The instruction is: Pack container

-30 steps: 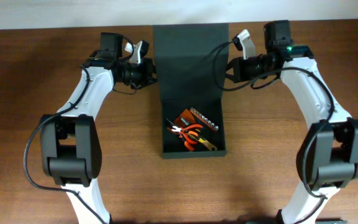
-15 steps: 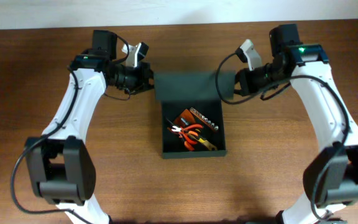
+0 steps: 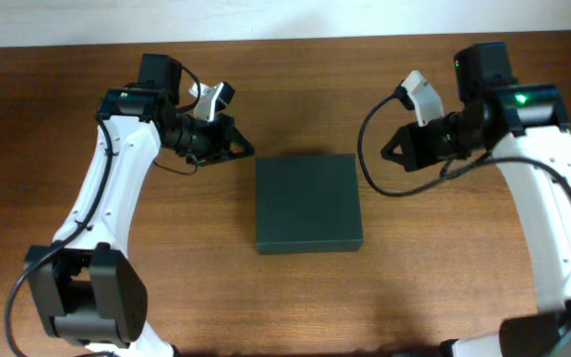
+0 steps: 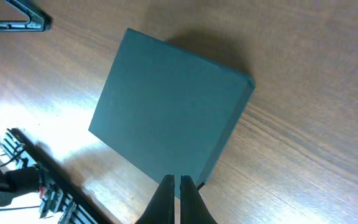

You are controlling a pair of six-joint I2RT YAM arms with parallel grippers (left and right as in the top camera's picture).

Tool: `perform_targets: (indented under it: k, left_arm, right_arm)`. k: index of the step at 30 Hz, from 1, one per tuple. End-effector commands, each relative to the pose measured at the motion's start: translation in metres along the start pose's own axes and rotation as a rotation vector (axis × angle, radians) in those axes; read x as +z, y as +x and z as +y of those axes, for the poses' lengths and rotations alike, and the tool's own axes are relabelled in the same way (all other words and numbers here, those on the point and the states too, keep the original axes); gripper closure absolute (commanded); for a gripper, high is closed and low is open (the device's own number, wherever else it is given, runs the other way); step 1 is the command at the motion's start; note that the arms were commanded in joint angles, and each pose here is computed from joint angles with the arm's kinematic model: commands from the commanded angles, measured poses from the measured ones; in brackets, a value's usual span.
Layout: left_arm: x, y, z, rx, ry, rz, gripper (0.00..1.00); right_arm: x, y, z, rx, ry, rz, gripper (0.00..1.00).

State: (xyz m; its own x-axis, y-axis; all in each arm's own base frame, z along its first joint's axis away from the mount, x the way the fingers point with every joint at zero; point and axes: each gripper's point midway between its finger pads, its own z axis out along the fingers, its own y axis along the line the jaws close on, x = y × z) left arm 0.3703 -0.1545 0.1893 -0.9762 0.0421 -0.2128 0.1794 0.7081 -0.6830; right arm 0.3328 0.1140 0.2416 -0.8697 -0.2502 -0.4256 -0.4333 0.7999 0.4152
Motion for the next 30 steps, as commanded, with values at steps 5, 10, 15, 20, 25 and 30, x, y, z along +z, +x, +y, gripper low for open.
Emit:
perform_targets:
  k: [5, 10, 15, 20, 25, 30]
  left_arm:
    - [-0.031, -0.002, -0.021, 0.146, -0.049, -0.088, 0.01]
    - [-0.047, 0.001, -0.026, 0.175, -0.101, -0.129, 0.01]
    - [-0.081, 0.024, -0.031, 0.258, -0.249, -0.159, 0.01]
    - [-0.129, 0.05, -0.048, 0.309, -0.37, -0.271, 0.01]
    - [-0.158, 0.084, -0.06, 0.318, -0.421, -0.346, 0.01]
    - [-0.163, 0.126, -0.053, 0.273, -0.444, -0.386, 0.01]
  right_arm:
    - [-0.023, -0.001, 0.015, -0.058, 0.029, -0.055, 0.01]
    - [-0.024, 0.008, 0.017, -0.007, 0.022, -0.026, 0.01]
    - [-0.04, 0.03, 0.032, -0.138, 0.014, 0.01, 0.01]
    - [-0.073, 0.05, 0.057, -0.273, 0.043, -0.074, 0.01]
    - [-0.1, 0.084, 0.082, -0.355, 0.084, -0.192, 0.01]
    - [-0.101, 0.13, 0.092, -0.409, 0.114, -0.281, 0.01]
